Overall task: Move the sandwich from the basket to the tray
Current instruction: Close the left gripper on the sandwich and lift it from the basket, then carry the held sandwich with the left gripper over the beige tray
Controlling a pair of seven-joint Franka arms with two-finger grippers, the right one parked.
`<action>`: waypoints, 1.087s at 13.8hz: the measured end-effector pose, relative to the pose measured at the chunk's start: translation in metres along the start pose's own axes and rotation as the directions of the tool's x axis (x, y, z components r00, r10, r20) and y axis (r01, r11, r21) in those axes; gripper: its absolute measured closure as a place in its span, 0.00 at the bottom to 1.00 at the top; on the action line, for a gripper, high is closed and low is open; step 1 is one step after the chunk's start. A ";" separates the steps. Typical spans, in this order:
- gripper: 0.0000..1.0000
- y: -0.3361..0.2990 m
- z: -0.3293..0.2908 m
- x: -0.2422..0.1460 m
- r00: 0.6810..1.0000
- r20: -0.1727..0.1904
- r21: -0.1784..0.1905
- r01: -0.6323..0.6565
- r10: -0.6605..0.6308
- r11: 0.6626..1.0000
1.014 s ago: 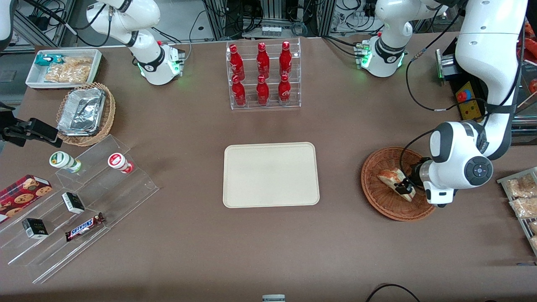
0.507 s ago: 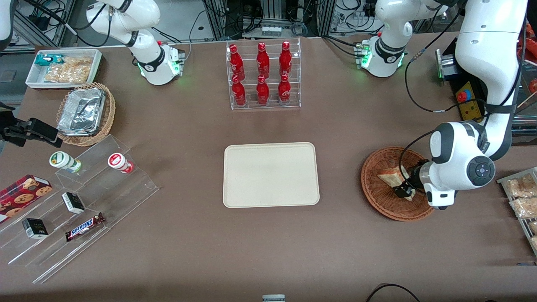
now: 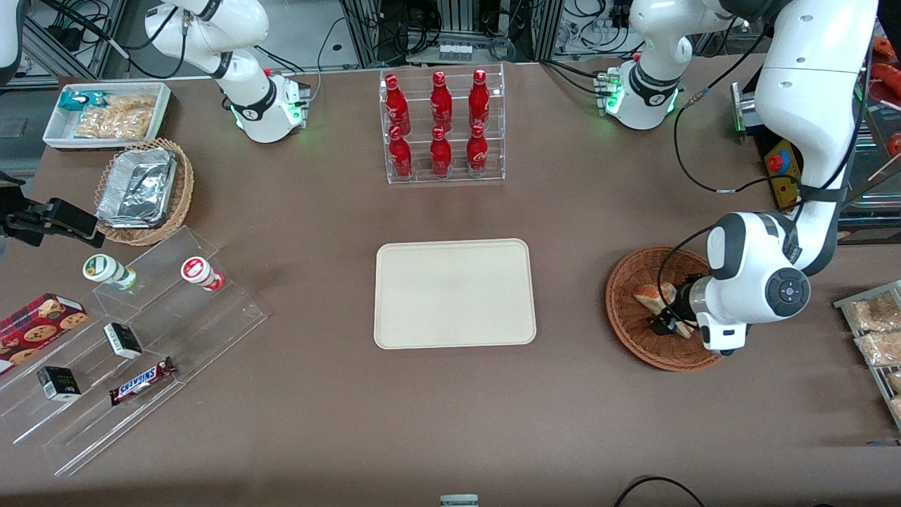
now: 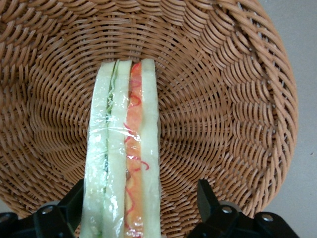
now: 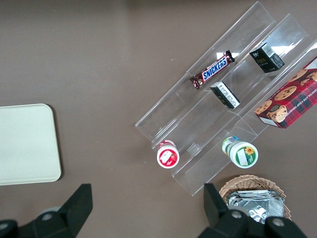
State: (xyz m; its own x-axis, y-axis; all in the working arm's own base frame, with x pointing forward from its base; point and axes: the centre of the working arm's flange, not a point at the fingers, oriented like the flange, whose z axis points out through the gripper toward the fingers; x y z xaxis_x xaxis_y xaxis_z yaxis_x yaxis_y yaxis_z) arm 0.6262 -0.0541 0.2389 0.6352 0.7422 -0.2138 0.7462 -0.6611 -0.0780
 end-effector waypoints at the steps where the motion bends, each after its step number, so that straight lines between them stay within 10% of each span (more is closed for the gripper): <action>1: 0.12 0.000 0.000 0.000 1.000 0.000 0.000 0.000 0.000 1.000; 8: 0.81 0.017 -0.019 -0.017 0.999 -0.015 -0.032 -0.041 0.041 0.999; 15: 0.85 0.066 -0.098 -0.091 0.979 0.007 -0.051 -0.205 0.205 0.977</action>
State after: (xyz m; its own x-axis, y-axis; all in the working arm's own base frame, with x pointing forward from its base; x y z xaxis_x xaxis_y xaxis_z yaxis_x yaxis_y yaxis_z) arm 0.6367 -0.1543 0.3482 0.7735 0.5897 -0.2325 0.6094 -0.7927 0.0169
